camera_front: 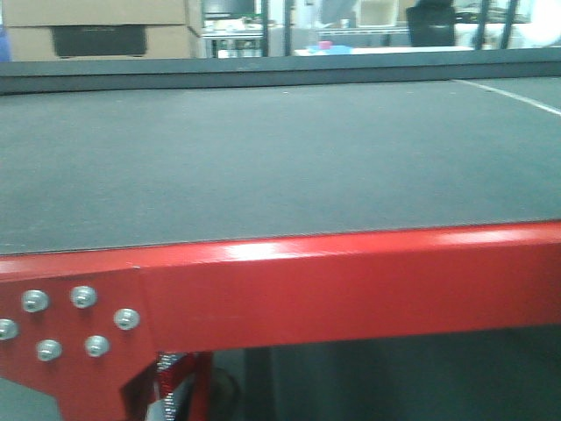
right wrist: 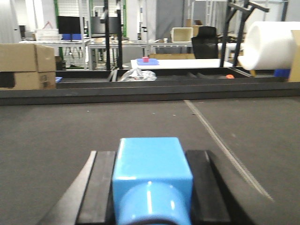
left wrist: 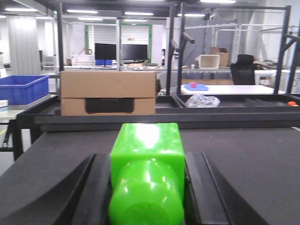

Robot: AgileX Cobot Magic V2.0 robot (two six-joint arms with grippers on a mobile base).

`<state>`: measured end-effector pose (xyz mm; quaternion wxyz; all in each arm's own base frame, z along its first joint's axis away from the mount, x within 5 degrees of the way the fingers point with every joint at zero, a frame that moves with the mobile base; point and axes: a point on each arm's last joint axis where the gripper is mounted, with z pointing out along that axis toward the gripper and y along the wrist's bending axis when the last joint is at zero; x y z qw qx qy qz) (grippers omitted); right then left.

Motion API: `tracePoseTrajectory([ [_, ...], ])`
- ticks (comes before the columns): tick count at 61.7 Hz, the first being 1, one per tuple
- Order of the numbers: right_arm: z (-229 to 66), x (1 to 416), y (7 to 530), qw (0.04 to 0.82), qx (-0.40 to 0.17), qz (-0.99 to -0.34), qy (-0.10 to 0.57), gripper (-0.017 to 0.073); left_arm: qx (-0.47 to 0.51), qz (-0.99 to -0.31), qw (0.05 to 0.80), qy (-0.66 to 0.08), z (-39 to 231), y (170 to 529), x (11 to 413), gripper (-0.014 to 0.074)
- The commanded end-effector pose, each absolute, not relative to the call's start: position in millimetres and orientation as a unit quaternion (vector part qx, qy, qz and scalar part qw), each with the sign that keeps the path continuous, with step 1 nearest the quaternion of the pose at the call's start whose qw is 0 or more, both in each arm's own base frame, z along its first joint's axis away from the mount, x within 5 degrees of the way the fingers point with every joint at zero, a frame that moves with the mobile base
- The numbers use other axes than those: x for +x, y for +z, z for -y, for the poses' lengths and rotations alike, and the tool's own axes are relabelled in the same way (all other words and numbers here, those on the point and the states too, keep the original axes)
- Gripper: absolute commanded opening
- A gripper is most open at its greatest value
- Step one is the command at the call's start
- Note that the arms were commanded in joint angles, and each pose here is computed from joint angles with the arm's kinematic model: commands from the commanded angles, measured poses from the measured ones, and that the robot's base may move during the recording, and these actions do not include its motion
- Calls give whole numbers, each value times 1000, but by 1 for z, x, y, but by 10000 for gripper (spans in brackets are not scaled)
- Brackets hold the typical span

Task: Grab block from conveyor and place in blue bin
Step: 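Drive base away from conveyor toward shelves of blue bins, holding bricks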

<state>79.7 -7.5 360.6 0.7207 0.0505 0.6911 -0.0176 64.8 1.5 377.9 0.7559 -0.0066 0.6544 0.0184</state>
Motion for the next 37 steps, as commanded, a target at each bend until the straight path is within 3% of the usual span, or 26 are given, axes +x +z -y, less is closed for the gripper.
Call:
tracePoseTrajectory([
  [1, 8, 79, 363, 730, 49, -682, -20, -162, -5, -645, 764, 18, -1, 380, 64, -111],
  [37, 8, 79, 363, 730, 49, -682, -20, -162, -5, -645, 764, 18, -1, 380, 64, -111],
])
